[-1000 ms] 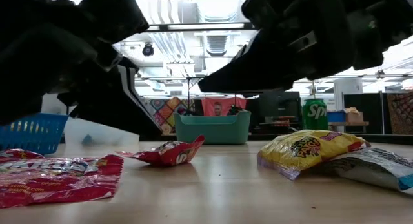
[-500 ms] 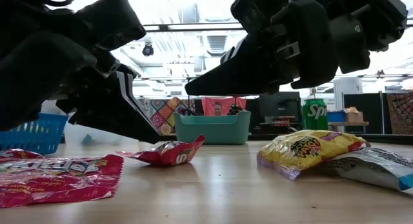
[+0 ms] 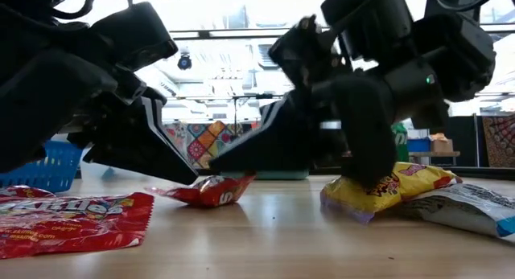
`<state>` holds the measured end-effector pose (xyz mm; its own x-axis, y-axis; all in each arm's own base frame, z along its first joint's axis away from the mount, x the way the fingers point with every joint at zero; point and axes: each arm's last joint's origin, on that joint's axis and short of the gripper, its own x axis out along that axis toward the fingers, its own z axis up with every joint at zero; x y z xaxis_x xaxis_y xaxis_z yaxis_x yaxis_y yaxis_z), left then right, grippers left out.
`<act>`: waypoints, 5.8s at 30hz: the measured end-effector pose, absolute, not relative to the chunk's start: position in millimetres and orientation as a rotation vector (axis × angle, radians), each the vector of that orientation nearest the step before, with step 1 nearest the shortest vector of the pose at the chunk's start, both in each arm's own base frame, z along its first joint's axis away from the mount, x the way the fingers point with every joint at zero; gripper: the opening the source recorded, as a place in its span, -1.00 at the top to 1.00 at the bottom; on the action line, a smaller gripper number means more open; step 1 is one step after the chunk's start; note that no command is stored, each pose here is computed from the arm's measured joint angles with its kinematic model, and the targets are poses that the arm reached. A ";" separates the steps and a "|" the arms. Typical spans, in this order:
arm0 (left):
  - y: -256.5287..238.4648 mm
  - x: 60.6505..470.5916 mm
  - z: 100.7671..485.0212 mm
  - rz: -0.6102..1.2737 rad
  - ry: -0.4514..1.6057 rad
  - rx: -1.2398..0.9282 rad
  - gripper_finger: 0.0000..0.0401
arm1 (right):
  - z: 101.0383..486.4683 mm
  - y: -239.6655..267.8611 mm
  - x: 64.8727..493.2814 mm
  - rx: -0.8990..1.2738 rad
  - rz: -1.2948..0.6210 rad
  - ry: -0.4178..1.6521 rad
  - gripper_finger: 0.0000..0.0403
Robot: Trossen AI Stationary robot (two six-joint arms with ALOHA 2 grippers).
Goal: Sort candy
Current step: Put the red candy into the green bin
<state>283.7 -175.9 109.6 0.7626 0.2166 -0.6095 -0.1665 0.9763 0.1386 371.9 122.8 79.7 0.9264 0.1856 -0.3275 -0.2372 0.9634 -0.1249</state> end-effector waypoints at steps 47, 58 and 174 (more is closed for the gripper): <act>-172.2 277.1 105.9 0.249 0.741 -0.053 1.00 | 89.5 131.2 374.9 -0.183 0.245 0.604 0.96; -171.3 275.8 107.7 0.254 0.747 -0.044 1.00 | 107.4 130.9 371.2 -0.192 0.251 0.602 0.96; -189.0 351.5 182.3 0.445 0.444 0.364 1.00 | 202.2 136.1 298.4 0.206 -0.139 0.411 -0.07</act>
